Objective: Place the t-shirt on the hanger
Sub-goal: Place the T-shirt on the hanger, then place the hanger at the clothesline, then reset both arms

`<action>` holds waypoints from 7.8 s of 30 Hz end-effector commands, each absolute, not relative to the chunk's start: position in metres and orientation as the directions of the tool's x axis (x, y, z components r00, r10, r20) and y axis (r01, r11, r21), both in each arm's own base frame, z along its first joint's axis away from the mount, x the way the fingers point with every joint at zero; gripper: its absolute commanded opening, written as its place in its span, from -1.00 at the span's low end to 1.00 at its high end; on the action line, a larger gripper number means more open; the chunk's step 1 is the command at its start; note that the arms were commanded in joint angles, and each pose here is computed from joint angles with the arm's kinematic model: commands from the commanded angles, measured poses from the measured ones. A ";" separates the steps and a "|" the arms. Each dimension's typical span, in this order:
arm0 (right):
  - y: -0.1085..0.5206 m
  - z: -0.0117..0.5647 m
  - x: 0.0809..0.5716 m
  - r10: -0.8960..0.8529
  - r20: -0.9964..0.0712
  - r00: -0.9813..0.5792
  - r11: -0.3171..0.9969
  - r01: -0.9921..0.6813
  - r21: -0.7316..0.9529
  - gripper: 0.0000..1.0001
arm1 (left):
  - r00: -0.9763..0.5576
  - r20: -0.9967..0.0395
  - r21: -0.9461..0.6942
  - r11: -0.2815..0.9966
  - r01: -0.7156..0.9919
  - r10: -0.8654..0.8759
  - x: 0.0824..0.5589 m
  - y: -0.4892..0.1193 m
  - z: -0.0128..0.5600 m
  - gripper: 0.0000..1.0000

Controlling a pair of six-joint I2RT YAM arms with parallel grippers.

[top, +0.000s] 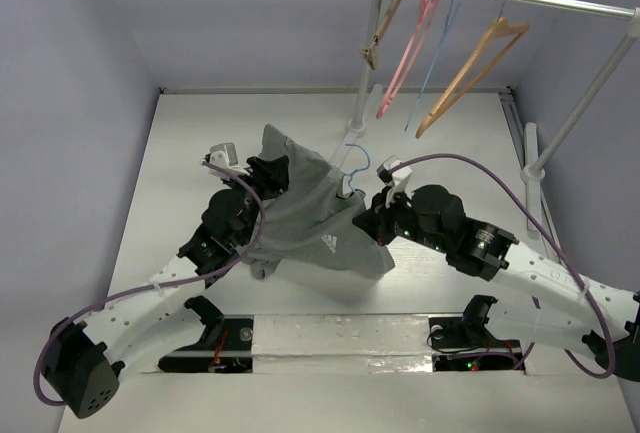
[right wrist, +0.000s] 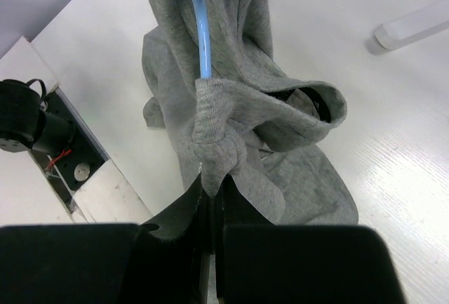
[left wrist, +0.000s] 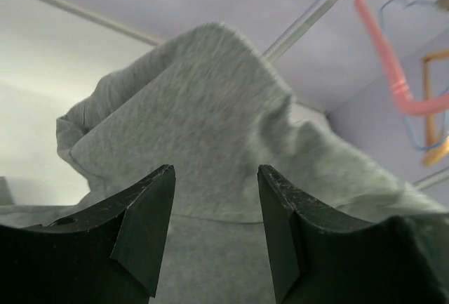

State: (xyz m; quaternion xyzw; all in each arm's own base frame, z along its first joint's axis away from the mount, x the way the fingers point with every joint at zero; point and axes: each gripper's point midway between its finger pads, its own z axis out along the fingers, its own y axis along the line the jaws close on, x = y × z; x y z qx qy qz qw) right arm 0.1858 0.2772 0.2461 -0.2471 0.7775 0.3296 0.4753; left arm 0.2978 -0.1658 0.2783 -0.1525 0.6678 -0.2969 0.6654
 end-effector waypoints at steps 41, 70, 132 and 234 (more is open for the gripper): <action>0.268 0.273 0.153 -0.035 -0.906 -0.421 0.550 -0.765 0.334 -1.00 | 0.143 -0.801 -0.568 0.814 0.123 -0.581 0.326 -0.129 0.359 -1.00; 0.195 0.318 0.152 0.037 -0.919 -0.392 0.720 -0.627 0.296 -1.00 | 0.111 -0.744 -0.589 0.726 0.355 -0.659 0.283 -0.132 0.410 -0.23; -0.093 0.389 0.312 0.193 -0.960 -0.201 0.826 0.562 0.048 -1.00 | -0.034 -0.940 -0.293 0.752 0.590 -0.339 0.185 -0.142 0.359 0.98; 0.115 0.521 0.118 0.399 -0.892 0.214 0.744 -0.644 0.178 1.00 | 0.102 -0.871 -0.381 0.791 0.479 -0.481 0.197 -0.113 0.442 0.98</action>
